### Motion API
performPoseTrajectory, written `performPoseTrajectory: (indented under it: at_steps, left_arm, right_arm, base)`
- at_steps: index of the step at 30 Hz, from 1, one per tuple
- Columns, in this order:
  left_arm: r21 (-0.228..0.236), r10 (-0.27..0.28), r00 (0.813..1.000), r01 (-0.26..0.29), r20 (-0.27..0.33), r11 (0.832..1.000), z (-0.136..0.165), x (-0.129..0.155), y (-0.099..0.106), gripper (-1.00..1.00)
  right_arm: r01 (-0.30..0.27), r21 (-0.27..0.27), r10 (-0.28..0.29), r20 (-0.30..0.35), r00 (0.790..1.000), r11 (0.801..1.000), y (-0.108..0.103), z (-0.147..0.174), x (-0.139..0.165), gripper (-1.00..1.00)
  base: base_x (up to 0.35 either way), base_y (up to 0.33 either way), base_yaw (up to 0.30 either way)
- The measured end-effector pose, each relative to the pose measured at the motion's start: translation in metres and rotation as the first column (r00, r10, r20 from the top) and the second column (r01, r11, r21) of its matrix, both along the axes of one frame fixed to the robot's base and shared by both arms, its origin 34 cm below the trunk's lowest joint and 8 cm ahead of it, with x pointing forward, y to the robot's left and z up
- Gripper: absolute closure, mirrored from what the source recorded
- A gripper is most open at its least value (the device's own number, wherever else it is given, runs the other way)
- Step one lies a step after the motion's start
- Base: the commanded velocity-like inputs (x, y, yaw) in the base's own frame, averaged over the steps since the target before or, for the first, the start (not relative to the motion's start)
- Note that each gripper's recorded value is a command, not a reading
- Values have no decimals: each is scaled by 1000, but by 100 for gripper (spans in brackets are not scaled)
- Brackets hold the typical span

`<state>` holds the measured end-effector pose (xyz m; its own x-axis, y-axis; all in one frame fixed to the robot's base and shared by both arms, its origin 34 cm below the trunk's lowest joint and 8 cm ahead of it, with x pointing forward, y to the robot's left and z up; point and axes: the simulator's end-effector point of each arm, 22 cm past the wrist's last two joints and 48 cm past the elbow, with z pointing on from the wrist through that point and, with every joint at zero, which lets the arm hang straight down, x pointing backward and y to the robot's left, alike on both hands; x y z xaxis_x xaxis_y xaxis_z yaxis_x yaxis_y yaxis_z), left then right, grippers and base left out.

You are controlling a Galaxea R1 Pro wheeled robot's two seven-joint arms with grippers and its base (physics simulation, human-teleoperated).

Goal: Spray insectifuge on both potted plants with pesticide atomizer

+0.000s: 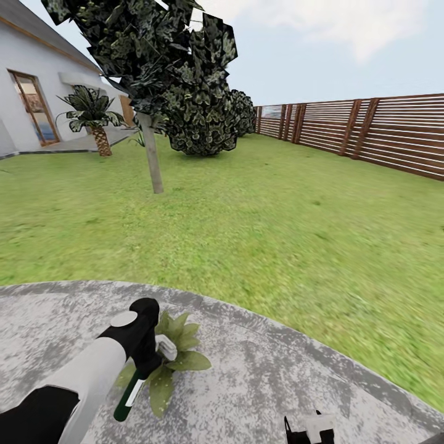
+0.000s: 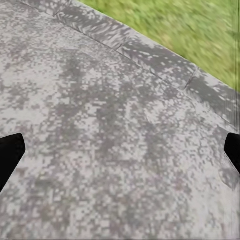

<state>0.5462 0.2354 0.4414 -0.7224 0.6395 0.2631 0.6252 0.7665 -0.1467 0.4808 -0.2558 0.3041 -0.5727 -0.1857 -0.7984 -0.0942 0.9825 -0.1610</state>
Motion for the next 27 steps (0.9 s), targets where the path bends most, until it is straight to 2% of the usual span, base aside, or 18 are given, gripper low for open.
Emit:
performPoseTrajectory:
  at_steps: [5, 12, 21, 27]
  left_arm:
    - [4, -1, 1000, 1, 5, 1000, 0, 1, 1, 100]
    - [4, -3, 1000, 3, 15, 1000, 2, 4, 1, 100]
    - [10, 4, 1000, -4, 16, 1000, 2, 5, 5, 100]
    - [42, -1, 998, -2, 60, 999, 4, 16, 10, 100]
  right_arm:
    - [-1, 0, 1, -1, 1000, 1000, 0, 0, 0, -100]
    - [-1, 0, 1, -1, 1000, 1000, -1, 0, 0, -100]
    - [0, -2, 0, 0, 1000, 1000, -2, 0, 0, -100]
    - [-2, -1, 2, 0, 1000, 1000, -1, 0, 0, -100]
  base:
    - [-58, -184, 0]
    - [-222, -10, 0]
    - [-26, 0, 0]
    - [0, 0, 0]
